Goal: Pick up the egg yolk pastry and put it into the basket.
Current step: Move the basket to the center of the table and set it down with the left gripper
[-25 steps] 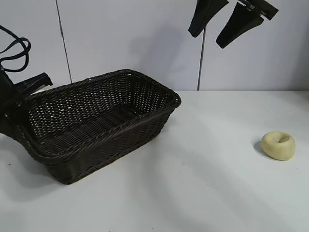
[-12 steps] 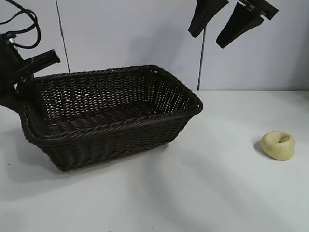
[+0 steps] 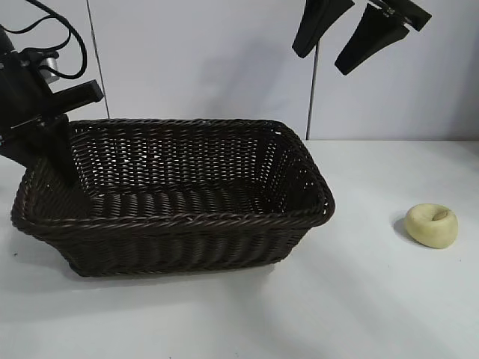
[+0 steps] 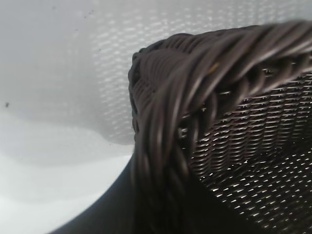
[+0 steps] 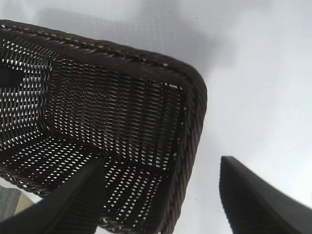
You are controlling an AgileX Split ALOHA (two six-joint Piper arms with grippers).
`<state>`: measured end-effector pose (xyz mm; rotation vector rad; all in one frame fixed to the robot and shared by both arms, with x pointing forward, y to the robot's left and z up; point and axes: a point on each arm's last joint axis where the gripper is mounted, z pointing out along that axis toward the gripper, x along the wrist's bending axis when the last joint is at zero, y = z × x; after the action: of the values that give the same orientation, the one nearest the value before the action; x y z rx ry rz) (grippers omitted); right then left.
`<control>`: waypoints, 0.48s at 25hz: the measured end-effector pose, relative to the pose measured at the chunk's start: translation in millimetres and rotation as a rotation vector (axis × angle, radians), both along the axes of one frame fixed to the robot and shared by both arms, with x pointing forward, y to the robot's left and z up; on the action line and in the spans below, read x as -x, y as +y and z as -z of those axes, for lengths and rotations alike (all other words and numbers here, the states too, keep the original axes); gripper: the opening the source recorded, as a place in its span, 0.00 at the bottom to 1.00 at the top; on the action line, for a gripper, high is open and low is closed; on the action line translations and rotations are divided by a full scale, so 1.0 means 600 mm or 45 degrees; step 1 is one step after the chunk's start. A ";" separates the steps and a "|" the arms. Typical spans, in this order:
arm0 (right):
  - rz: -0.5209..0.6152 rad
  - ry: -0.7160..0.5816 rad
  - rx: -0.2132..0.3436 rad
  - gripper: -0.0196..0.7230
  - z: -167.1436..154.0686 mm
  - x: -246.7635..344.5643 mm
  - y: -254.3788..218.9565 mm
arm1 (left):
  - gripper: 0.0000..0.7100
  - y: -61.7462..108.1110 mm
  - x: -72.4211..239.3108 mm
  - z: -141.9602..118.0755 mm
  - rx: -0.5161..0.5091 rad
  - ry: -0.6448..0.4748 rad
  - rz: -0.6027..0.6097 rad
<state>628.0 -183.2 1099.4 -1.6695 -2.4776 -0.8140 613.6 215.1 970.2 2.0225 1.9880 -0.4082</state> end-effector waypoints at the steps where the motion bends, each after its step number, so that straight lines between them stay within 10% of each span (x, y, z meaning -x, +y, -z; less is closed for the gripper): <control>1: 0.000 0.000 0.000 0.68 0.000 0.000 0.000 | 0.14 -0.002 -0.003 0.002 0.010 0.007 0.022; 12: 0.000 0.000 0.001 0.68 0.000 0.000 0.000 | 0.14 -0.071 -0.048 0.034 0.044 0.011 0.221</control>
<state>628.0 -183.3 1099.4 -1.6699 -2.4787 -0.8130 642.6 172.5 950.0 2.1824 1.8033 -0.4853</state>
